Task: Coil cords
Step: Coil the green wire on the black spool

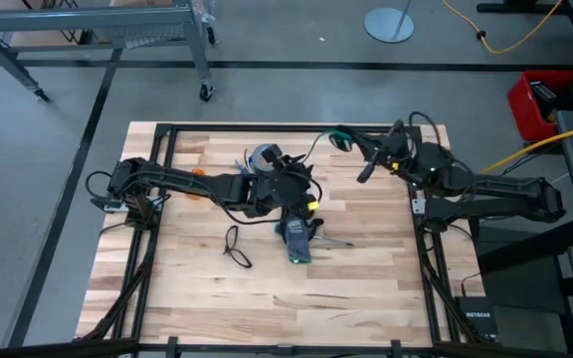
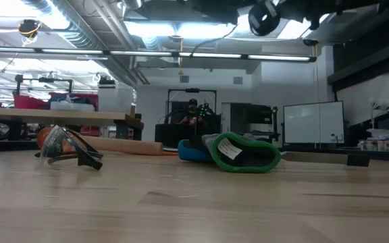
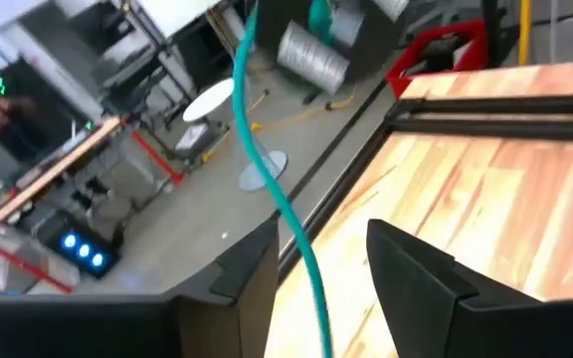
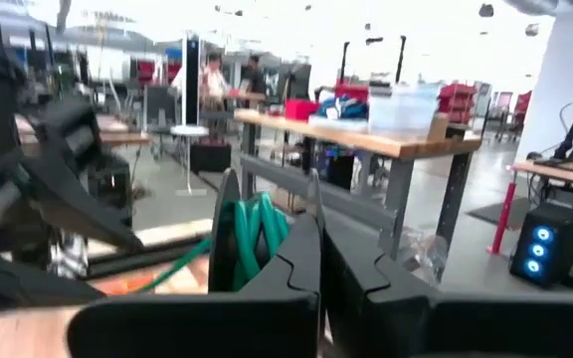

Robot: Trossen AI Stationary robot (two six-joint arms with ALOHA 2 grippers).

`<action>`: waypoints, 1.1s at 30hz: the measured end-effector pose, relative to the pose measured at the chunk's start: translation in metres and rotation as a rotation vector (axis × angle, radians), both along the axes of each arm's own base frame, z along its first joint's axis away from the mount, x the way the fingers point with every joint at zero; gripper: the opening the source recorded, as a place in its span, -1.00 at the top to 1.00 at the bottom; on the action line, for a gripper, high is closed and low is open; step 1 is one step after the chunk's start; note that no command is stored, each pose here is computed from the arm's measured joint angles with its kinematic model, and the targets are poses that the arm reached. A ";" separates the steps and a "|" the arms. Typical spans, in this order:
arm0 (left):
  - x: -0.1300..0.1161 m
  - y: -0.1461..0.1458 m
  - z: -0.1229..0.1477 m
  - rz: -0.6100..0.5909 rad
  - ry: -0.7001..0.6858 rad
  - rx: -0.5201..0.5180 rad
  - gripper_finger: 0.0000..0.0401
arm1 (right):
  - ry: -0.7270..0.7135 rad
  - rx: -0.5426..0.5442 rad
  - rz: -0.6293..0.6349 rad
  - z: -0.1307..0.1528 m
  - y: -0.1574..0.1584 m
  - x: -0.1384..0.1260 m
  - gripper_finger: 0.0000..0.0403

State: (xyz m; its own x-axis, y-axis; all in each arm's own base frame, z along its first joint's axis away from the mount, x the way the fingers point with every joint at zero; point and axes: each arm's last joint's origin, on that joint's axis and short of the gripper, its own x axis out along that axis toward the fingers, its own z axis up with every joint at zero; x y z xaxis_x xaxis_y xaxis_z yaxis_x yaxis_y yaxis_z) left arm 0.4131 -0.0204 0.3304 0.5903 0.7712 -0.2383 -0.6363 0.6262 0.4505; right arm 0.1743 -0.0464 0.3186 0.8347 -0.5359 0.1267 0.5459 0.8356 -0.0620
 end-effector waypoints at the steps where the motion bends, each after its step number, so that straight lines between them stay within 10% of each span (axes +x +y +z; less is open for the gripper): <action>1: 0.000 0.002 -0.001 0.012 -0.004 -0.013 0.27 | -0.018 -0.004 0.000 0.002 0.000 -0.002 1.00; 33: -0.003 0.020 -0.008 0.058 0.004 -0.077 0.29 | -0.180 -0.062 -0.016 0.026 0.007 -0.033 1.00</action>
